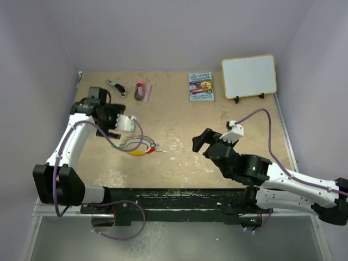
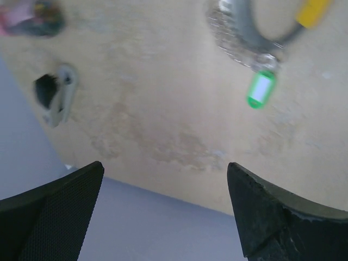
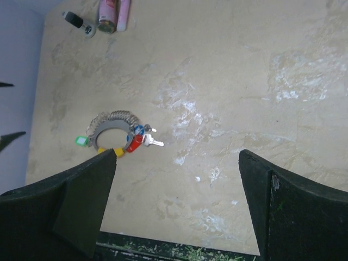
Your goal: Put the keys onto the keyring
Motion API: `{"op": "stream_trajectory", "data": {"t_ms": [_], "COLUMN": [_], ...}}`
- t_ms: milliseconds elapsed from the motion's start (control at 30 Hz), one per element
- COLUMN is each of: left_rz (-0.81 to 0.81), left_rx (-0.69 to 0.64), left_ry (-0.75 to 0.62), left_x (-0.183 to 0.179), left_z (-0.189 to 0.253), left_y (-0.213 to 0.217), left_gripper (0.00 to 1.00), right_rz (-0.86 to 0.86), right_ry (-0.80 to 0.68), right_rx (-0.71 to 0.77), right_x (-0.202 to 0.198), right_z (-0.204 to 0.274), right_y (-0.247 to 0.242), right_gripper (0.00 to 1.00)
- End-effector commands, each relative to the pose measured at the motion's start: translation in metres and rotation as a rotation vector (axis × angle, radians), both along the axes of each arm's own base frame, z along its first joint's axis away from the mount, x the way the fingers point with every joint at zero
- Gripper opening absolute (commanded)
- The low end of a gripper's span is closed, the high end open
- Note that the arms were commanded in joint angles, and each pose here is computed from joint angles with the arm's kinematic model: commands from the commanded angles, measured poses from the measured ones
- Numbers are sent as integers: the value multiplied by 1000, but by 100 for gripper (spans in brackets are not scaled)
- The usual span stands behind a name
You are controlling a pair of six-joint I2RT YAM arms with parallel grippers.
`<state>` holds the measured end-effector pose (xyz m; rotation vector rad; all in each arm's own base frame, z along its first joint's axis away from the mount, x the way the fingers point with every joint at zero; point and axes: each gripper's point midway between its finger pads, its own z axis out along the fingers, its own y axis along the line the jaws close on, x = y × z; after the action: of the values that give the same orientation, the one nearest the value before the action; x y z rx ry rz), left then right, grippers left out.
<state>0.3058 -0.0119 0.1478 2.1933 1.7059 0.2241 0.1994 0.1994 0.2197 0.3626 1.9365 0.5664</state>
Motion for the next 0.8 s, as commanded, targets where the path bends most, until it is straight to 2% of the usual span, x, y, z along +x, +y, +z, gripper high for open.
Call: {"op": "stream_trajectory", "data": {"t_ms": [0, 100, 167, 300, 400, 600, 767], "left_rz": [327, 544, 645, 723, 756, 869, 905], "left_rx": [-423, -601, -701, -853, -912, -918, -957], "left_ry": [-108, -162, -202, -251, -275, -278, -238], "left_x": [45, 60, 66, 60, 58, 57, 54], "left_z": [59, 75, 86, 108, 119, 123, 118], "left_y": [-24, -20, -18, -25, -27, -15, -18], "left_gripper": [98, 98, 98, 98, 98, 98, 98], "right_rz": [-116, -228, -305, -370, -353, -327, -257], "right_ry": [-2, 18, 79, 117, 123, 106, 64], "right_rx": [-134, -283, -356, -480, -550, -543, -452], "right_x": [12, 19, 18, 20, 23, 23, 23], "right_z": [38, 42, 28, 15, 11, 16, 30], "right_y": [-16, -29, -34, -35, -28, -29, -27], "right_gripper": [100, 100, 100, 100, 99, 99, 99]}}
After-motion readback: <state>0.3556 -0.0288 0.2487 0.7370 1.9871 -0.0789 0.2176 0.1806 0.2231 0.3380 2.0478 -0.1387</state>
